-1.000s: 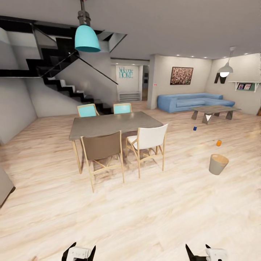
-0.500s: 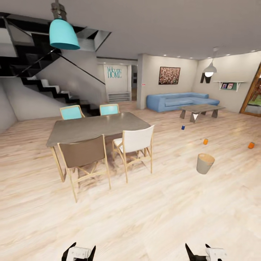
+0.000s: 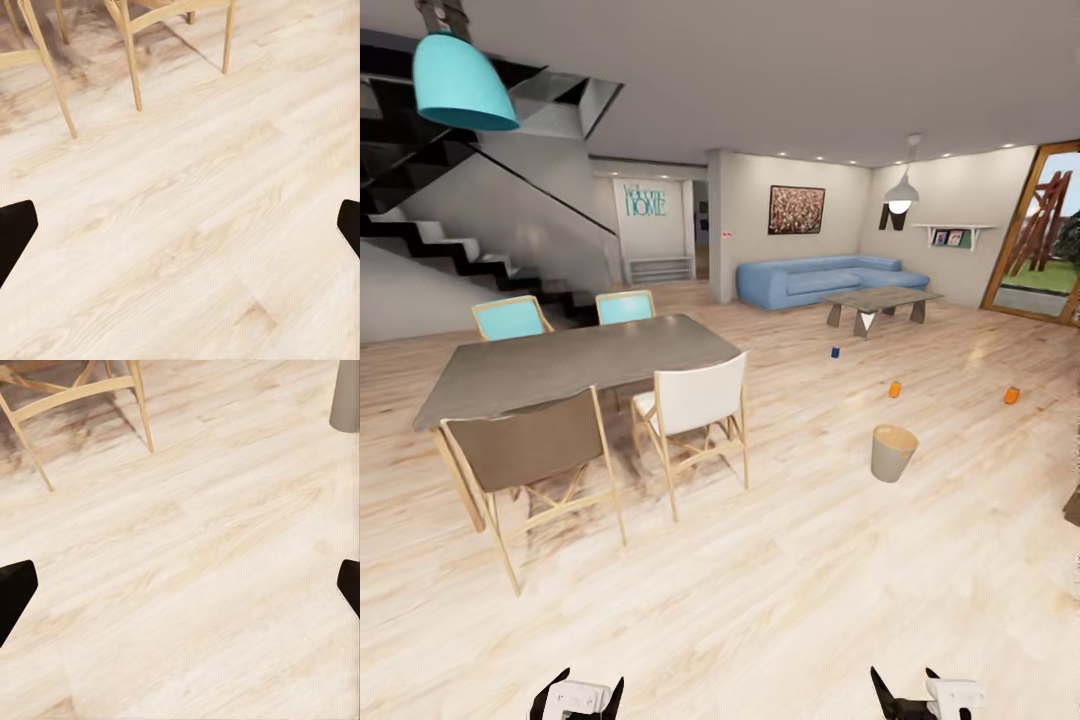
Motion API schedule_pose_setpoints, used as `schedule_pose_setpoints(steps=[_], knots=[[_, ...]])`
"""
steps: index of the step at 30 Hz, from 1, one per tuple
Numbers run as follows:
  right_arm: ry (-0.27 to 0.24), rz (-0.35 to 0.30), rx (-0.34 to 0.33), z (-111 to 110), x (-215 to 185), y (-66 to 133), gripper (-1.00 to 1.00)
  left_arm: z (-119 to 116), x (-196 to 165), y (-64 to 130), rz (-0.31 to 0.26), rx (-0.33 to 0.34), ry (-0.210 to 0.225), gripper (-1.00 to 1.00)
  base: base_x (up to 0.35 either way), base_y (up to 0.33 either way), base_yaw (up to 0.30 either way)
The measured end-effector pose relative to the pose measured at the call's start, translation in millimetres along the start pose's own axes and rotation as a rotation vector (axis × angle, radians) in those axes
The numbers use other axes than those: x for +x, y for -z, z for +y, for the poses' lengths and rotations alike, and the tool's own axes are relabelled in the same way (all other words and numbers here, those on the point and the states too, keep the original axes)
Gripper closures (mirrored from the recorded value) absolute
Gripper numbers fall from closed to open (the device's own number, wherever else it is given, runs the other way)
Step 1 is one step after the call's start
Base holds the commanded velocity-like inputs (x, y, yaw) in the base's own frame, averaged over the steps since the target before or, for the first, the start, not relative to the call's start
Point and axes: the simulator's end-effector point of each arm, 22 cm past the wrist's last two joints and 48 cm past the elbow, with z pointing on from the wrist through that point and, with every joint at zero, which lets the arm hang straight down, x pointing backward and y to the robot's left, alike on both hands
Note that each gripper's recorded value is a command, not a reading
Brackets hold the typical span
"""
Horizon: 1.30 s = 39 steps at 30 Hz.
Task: Put the three can of soda from the living room inside the tash can in the kitchen.
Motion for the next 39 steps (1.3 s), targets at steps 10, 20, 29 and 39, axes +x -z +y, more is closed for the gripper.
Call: schedule_pose_setpoints(steps=[10,20,29,39], knots=[[-0.001,0.014,0.0,-0.9,4.9,-0.1,-1.0,0.2,4.4,-0.4,0.011,0.0,0.0,-1.0,0.244,-0.195,-0.121],[-0.001,0.025,0.002,-1.8,9.8,-0.1,-1.0,0.1,9.6,-0.8,0.024,-0.001,0.003,-1.0,0.244,-0.195,-0.133],[0.001,0.031,0.004,-2.9,13.4,0.0,-1.0,0.1,14.3,-1.1,0.035,0.0,0.005,-1.0,0.244,-0.195,-0.128],[0.001,0.038,0.003,-2.8,15.7,-0.4,-1.0,0.2,16.3,-1.3,0.04,-0.001,0.005,-1.0,0.244,-0.195,-0.027]])
